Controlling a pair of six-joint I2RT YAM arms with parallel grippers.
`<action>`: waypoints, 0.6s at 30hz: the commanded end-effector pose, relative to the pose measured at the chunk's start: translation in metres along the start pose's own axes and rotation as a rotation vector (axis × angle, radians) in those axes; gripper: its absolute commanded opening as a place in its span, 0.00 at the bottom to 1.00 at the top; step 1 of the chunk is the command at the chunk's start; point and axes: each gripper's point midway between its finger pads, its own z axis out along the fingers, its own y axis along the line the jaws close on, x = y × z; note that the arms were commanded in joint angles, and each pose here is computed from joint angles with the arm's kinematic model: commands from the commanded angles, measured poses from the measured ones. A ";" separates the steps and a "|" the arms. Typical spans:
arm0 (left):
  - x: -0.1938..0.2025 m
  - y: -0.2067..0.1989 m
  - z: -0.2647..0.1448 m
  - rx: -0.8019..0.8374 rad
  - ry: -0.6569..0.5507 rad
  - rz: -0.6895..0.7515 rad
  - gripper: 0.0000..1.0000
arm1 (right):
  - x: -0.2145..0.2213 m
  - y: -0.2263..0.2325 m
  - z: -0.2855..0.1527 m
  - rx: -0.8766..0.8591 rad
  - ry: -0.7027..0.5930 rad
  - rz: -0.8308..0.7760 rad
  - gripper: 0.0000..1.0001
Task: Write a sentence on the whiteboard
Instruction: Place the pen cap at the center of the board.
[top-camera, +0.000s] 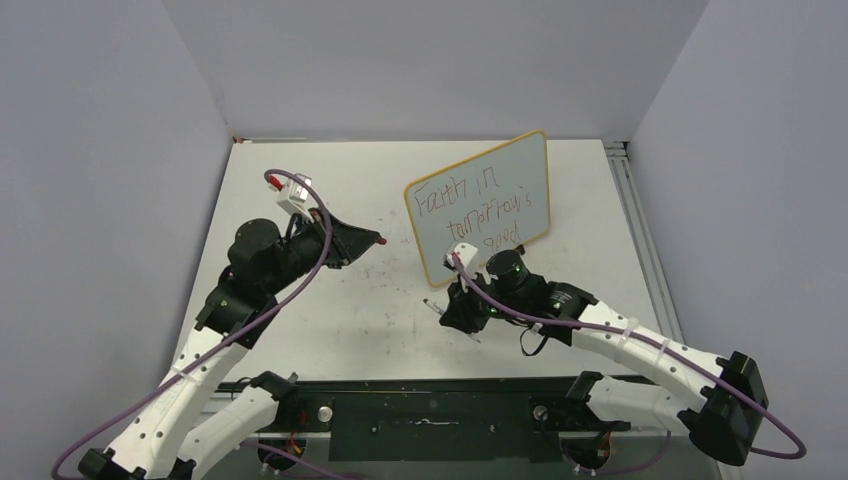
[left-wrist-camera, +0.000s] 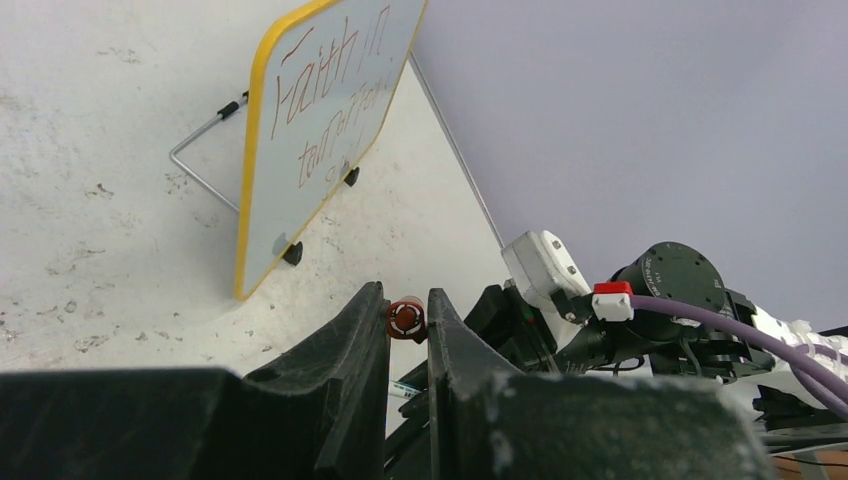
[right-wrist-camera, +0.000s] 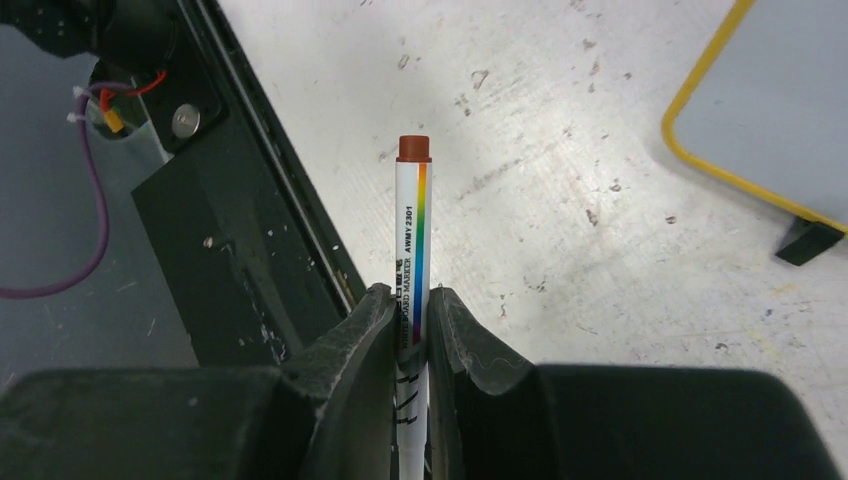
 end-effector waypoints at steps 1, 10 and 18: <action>-0.017 -0.015 -0.005 0.079 -0.088 0.020 0.00 | -0.041 -0.006 -0.017 0.089 -0.212 0.023 0.05; 0.002 -0.024 -0.003 0.254 -0.098 -0.047 0.00 | -0.135 0.014 -0.056 -0.011 -0.774 0.106 0.05; 0.021 -0.029 -0.012 0.340 -0.061 0.013 0.00 | -0.160 0.010 -0.095 -0.020 -1.048 0.172 0.05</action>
